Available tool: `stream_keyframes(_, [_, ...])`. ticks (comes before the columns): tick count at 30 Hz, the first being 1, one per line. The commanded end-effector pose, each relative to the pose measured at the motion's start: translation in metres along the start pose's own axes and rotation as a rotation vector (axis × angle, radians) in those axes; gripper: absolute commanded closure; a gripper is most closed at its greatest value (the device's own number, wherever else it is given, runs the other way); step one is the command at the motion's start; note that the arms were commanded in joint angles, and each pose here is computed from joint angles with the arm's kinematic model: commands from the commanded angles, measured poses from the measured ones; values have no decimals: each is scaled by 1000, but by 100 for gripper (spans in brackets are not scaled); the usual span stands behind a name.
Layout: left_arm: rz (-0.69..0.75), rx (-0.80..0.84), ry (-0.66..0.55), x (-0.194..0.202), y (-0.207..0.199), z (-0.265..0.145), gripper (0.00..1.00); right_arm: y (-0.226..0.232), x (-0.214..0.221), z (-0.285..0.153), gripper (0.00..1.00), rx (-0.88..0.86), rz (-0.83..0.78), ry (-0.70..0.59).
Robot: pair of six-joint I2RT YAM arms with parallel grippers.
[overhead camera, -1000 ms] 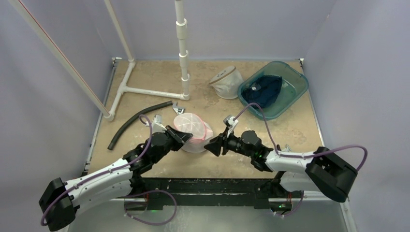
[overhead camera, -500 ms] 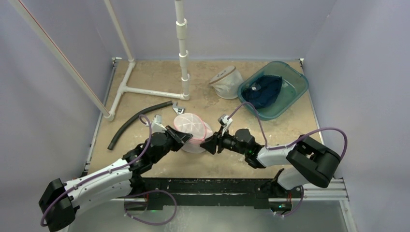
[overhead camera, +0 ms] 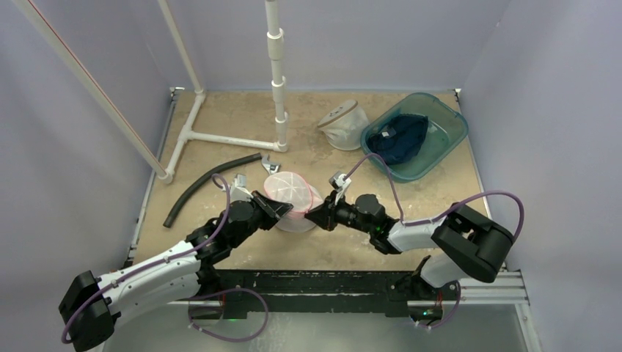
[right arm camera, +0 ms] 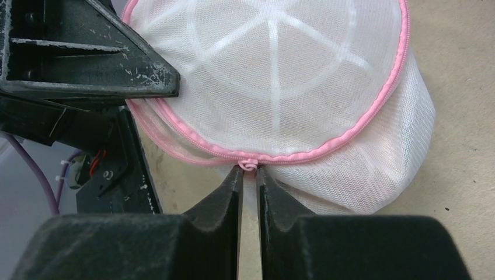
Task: Unzip the laundry bag and remove the bra
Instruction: Unzip the laundry bag at the center of the board.
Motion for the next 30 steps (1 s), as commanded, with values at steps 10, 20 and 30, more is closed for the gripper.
stream_keyframes(10, [16, 43, -7, -5, -11, -2, 100, 10, -26, -10, 100, 20, -54, -110])
stream_keyframes(20, [21, 17, -1, -4, -5, -4, 42, 1, -20, -29, 100, 121, -55, -98])
stream_keyframes(30, [-32, 19, 81, 6, -22, -4, 25, 7, -17, -38, 100, 137, -27, -106])
Point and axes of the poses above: each gripper's point midway between its finger pads, its own z axis out along the fingers, its own y axis along the line the jaws close on, x = y × z, the point moved 7 cm from there along -z, back along the fingers, and after that the axes turned 6 degrees about z, right-handed, at the moved point
